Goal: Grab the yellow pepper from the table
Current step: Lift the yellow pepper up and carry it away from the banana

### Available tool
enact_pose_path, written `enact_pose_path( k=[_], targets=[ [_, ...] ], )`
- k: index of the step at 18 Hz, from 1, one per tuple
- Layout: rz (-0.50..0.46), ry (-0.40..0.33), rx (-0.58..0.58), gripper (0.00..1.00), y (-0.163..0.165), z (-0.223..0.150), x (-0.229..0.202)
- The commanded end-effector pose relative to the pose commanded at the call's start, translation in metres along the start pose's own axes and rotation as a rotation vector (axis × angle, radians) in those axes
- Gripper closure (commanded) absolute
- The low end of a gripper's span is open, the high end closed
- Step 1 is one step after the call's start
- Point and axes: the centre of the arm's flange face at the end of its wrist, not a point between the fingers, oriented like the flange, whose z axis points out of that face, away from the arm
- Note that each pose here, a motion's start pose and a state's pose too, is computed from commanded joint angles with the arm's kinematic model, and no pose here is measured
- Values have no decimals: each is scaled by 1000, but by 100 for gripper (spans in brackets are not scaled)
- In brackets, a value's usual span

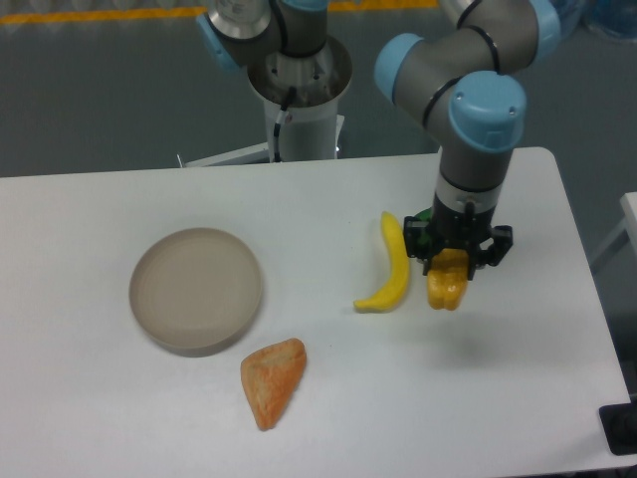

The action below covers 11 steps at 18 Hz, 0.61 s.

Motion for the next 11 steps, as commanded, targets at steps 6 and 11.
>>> enact_pose_path(
  k=[6,11],
  targets=[
    [75,-4,-7,96,-7,3,2],
    [218,-2,-31,96,-6,-2,1]
  ],
)
